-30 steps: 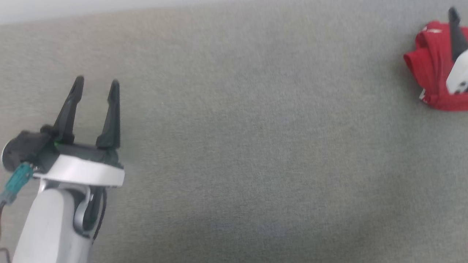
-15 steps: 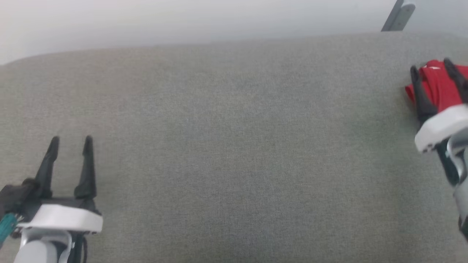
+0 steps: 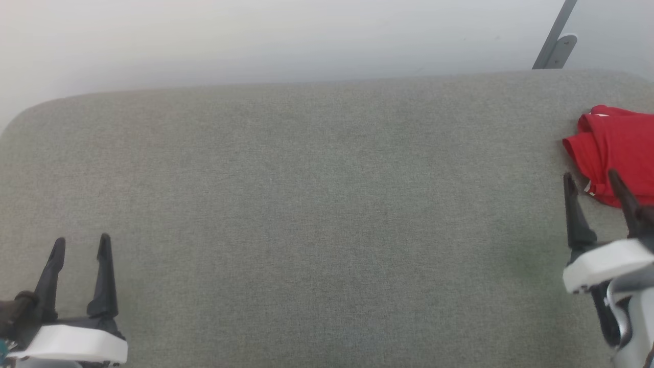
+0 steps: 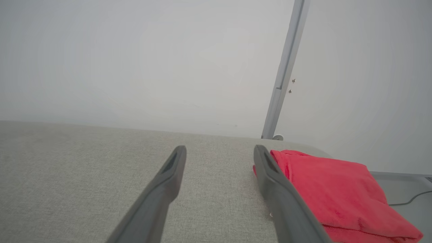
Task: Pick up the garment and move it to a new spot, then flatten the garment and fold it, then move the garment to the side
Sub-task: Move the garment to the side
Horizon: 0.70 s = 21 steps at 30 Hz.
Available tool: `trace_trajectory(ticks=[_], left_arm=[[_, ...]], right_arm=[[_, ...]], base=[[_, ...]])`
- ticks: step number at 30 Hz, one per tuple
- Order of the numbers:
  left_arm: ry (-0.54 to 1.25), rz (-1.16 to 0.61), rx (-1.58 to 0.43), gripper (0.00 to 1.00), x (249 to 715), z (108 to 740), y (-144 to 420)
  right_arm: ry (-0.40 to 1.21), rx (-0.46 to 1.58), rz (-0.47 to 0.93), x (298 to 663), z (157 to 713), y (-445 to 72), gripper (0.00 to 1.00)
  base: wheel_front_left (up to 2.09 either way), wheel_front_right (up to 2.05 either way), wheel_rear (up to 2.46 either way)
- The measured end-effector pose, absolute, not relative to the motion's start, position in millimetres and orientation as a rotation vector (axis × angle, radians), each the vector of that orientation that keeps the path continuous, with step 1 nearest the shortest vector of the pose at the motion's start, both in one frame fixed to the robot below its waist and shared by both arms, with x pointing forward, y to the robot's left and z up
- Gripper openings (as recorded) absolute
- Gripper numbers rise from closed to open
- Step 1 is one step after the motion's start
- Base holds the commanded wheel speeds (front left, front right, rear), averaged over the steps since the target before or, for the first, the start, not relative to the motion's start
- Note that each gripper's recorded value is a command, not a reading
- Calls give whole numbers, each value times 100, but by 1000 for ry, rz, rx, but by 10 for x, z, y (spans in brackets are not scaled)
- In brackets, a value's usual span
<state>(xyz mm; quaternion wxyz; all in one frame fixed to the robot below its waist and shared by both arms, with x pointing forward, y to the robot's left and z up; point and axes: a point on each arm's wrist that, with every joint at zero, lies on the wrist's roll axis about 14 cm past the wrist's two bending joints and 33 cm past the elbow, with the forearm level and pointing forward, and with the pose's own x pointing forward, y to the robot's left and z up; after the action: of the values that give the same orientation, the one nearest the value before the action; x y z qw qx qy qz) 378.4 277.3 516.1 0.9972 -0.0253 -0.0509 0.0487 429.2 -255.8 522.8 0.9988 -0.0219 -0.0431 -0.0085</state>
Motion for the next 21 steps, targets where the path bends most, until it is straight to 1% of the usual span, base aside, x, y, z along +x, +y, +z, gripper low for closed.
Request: trace_trajectory(ticks=[8,21], left_arm=[[-75,125,-60,100,3696,5072,2854],[-69,123,-62,100,3694,5053,2845]], right_arm=[[-70,-6,-35,4079,5106,-2498,100],[-73,6,-46,4012,5098,-2505,100]], base=[[0,0,0],[0,0,0]])
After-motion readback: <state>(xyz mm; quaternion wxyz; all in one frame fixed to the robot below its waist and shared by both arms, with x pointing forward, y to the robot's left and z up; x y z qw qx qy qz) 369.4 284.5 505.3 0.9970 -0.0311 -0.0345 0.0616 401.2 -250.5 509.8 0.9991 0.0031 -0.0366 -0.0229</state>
